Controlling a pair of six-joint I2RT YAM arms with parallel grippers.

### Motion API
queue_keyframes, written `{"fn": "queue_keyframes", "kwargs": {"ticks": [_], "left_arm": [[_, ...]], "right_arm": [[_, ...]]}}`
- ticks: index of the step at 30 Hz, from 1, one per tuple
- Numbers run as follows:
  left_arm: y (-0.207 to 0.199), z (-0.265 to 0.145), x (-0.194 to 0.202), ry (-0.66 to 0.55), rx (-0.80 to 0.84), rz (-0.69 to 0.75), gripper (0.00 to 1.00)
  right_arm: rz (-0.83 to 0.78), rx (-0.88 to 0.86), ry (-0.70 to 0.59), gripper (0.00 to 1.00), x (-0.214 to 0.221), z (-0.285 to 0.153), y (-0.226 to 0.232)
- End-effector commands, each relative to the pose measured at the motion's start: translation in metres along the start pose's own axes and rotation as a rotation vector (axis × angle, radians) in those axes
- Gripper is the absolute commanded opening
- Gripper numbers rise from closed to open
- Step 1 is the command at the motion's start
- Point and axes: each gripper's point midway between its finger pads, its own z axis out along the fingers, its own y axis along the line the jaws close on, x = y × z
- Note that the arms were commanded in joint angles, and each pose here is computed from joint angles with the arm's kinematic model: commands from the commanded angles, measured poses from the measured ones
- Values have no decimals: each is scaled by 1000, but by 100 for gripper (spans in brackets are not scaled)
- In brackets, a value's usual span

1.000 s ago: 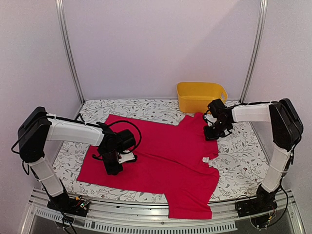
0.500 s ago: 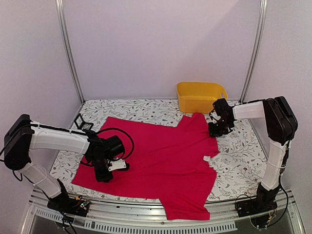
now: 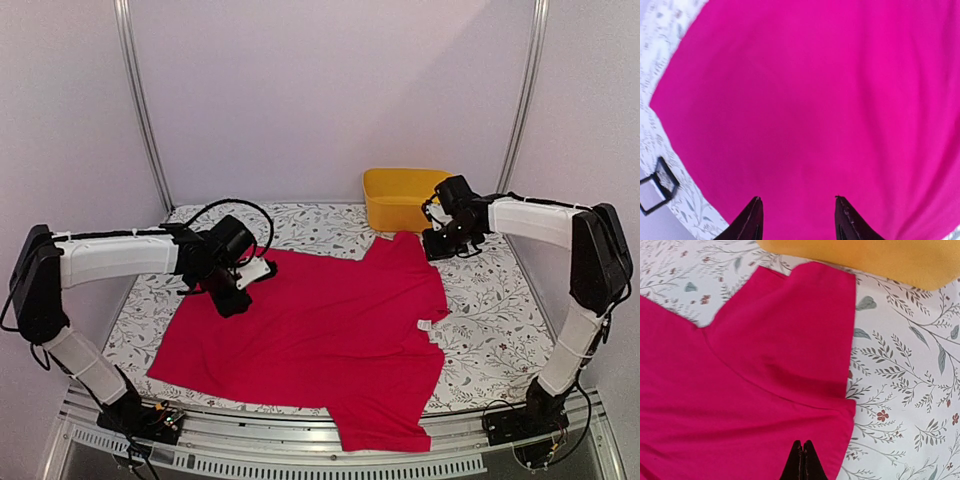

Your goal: Pin the brooch onto the clothing

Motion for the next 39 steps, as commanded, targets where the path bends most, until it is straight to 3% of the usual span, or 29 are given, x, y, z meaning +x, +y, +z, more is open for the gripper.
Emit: {"fn": "queue_keyframes", "kwargs": {"ticks": [1, 4, 8, 12, 17, 26, 39], "left_arm": [[64, 8, -71, -195, -131, -139, 48], [89, 24, -116, -256, -170, -151, 48], [116, 73, -151, -230, -220, -139, 47], [124, 130, -134, -94, -234, -146, 44], [122, 160, -117, -59, -241, -125, 44], [146, 184, -118, -55, -285, -102, 44], [158, 181, -125, -81, -296, -83, 45]], "right_arm": [[-159, -126, 8, 0, 28, -55, 71], [-221, -286, 50, 0, 72, -79, 125], [-305, -496, 108, 0, 137, -105, 181], [-411, -597, 229, 0, 208, -121, 213], [-390, -634, 357, 0, 267, -107, 208], [-449, -567, 507, 0, 310, -83, 191], [-470, -598, 594, 0, 339, -106, 213]]}}
